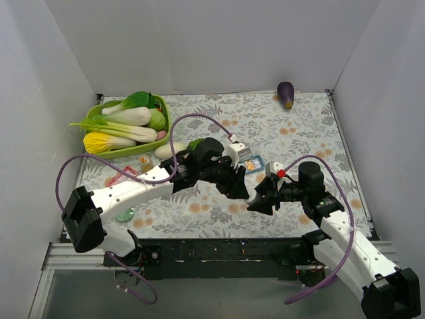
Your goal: Sort the pills into containers
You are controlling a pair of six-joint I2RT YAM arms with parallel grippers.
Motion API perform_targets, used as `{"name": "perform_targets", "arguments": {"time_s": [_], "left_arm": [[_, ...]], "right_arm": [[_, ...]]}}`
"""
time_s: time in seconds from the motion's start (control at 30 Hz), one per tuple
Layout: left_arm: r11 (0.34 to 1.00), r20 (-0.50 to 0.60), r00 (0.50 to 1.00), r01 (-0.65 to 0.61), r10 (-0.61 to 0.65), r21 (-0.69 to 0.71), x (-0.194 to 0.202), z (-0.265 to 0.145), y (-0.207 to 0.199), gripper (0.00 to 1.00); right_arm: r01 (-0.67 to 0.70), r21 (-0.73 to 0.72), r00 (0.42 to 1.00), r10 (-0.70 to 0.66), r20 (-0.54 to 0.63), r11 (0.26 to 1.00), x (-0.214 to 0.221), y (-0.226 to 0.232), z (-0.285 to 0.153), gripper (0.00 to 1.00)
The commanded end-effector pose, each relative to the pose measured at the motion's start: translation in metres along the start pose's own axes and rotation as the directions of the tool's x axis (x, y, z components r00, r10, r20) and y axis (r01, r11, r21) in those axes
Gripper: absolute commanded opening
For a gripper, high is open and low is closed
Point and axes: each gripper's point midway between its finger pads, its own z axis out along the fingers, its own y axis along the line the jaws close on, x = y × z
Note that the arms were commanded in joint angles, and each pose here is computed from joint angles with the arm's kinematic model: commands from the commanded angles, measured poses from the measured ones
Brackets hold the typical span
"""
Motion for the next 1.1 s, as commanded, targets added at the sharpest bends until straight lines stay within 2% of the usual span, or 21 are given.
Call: {"name": "perform_targets", "arguments": {"time_s": [0.0, 0.07, 0.23, 0.33, 0.37, 0.4, 0.5, 0.57, 0.6, 0.67, 0.7, 0.97, 1.03, 1.07], "left_arm": [[0.963, 0.041, 0.963, -0.268, 0.268, -0.001, 0.009, -0.017, 0.002, 0.07], [0.920, 0.092, 0.915, -0.393, 0.392, -0.010, 0.004, -0.028, 0.000, 0.00], [0.817, 0.205, 0.794, -0.574, 0.572, -0.059, 0.001, -0.044, 0.000, 0.00], [0.814, 0.261, 0.774, -0.573, 0.576, -0.098, -0.007, -0.055, -0.003, 0.21], [0.822, 0.274, 0.778, -0.562, 0.565, -0.097, -0.009, -0.056, -0.006, 0.33], [0.845, 0.296, 0.796, -0.528, 0.529, -0.090, -0.011, -0.058, -0.009, 0.57], [0.874, 0.319, 0.819, -0.481, 0.477, -0.072, -0.012, -0.060, -0.014, 0.71], [0.896, 0.320, 0.845, -0.444, 0.429, -0.029, -0.005, -0.059, -0.018, 0.75], [0.897, 0.340, 0.842, -0.442, 0.420, -0.013, -0.007, -0.059, -0.022, 0.77], [0.909, 0.336, 0.861, -0.415, 0.381, 0.032, 0.000, -0.055, -0.025, 0.93], [0.906, 0.360, 0.852, -0.420, 0.379, 0.042, -0.005, -0.055, -0.029, 0.97], [0.924, 0.331, 0.886, -0.373, 0.326, 0.089, -0.007, -0.032, -0.026, 0.98], [0.925, 0.333, 0.892, -0.361, 0.307, 0.114, -0.009, -0.026, -0.028, 0.95], [0.925, 0.330, 0.894, -0.360, 0.303, 0.124, -0.009, -0.024, -0.028, 0.89]], "right_arm": [[0.048, -0.041, 0.998, -0.046, 0.053, 0.998, -0.024, 0.006, 0.000, 0.01], [0.034, -0.072, 0.997, -0.029, 0.065, 0.997, -0.024, 0.012, 0.001, 0.01], [0.016, -0.125, 0.997, -0.006, 0.076, 0.992, -0.024, 0.022, 0.001, 0.01], [0.010, -0.122, 0.997, -0.001, 0.074, 0.992, -0.022, 0.021, 0.001, 0.01], [0.012, -0.119, 0.997, -0.003, 0.076, 0.993, -0.023, 0.021, 0.001, 0.01], [0.012, -0.119, 0.997, -0.003, 0.076, 0.993, -0.023, 0.021, 0.001, 0.01], [0.015, -0.117, 0.997, -0.006, 0.077, 0.993, -0.022, 0.021, 0.001, 0.01], [0.018, -0.120, 0.997, -0.009, 0.078, 0.993, -0.022, 0.022, 0.001, 0.01], [0.015, -0.119, 0.997, -0.006, 0.077, 0.993, -0.022, 0.021, 0.001, 0.01], [0.014, -0.122, 0.997, -0.005, 0.077, 0.992, -0.021, 0.022, 0.001, 0.01], [0.015, -0.122, 0.997, -0.006, 0.077, 0.992, -0.021, 0.022, 0.001, 0.01], [0.019, -0.118, 0.997, -0.009, 0.081, 0.993, -0.023, 0.021, 0.000, 0.01], [0.016, -0.123, 0.997, -0.007, 0.081, 0.992, -0.022, 0.023, 0.001, 0.01], [0.019, -0.121, 0.997, -0.009, 0.082, 0.992, -0.022, 0.022, 0.000, 0.01]]}}
